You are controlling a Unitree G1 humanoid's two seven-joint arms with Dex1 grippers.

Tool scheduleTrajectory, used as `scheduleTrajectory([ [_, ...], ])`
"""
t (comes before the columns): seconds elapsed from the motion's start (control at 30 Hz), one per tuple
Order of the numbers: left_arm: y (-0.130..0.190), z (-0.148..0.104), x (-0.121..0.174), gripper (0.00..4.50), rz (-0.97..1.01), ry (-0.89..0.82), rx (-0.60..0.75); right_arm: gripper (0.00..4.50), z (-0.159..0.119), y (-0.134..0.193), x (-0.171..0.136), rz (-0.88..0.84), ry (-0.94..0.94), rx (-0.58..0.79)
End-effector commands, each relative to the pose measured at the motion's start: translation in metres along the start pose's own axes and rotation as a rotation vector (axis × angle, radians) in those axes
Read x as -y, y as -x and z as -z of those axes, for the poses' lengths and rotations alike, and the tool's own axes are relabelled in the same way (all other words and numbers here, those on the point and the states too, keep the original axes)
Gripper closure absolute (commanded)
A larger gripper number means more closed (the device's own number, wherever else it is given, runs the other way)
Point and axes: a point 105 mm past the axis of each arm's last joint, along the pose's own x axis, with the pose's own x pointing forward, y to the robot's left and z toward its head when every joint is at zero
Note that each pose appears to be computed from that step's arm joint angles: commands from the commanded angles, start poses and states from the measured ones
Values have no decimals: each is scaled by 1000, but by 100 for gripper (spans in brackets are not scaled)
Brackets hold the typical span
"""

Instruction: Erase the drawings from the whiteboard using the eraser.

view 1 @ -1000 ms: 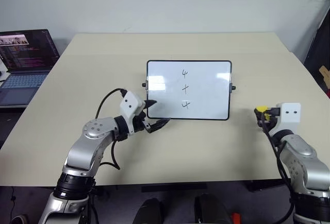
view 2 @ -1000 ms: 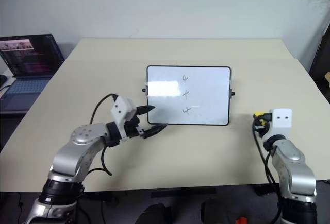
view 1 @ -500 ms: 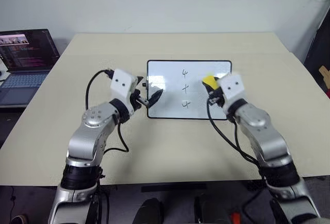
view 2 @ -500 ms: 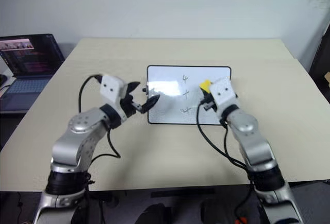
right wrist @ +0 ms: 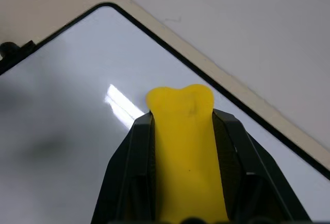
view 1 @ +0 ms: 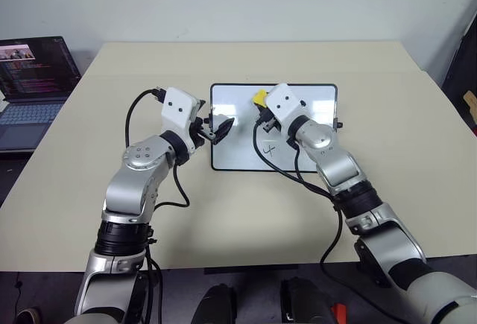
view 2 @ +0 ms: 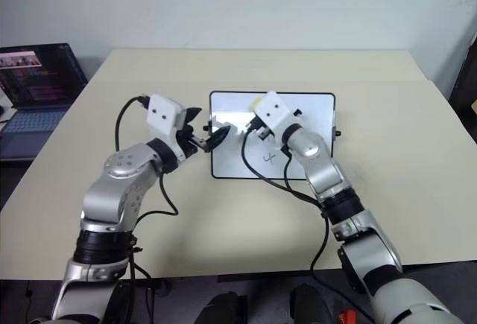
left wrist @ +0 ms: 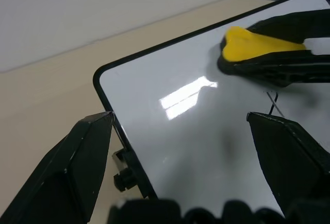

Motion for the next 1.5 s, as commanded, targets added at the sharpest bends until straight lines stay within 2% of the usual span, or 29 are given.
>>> scheduleTrajectory([
  [0.03,-2,-17,4,0,21,-40,59,333,1,-1,14,34,1,0],
  [0.23,-2,-16,4,0,27,-37,62,333,49,19,27,44,-36,-156],
  [0.5,-1,-15,4,0,25,-34,64,334,90,46,23,-15,-1,-300],
  [0.6,-1,-14,5,0,24,-33,63,334,88,45,21,-24,8,-295],
  [0.73,1,-12,8,0,31,-31,59,334,65,27,11,-52,62,-224],
  [1.13,4,-9,9,0,28,-34,51,335,36,-6,-10,-85,114,-131],
  [1.3,4,-8,12,0,32,-27,50,335,39,-5,-13,-89,126,-136],
  [1.43,3,-8,11,0,33,-26,49,335,49,3,2,-47,162,-168],
  [1.5,3,-7,9,0,31,-25,45,335,61,15,19,-6,185,-201],
])
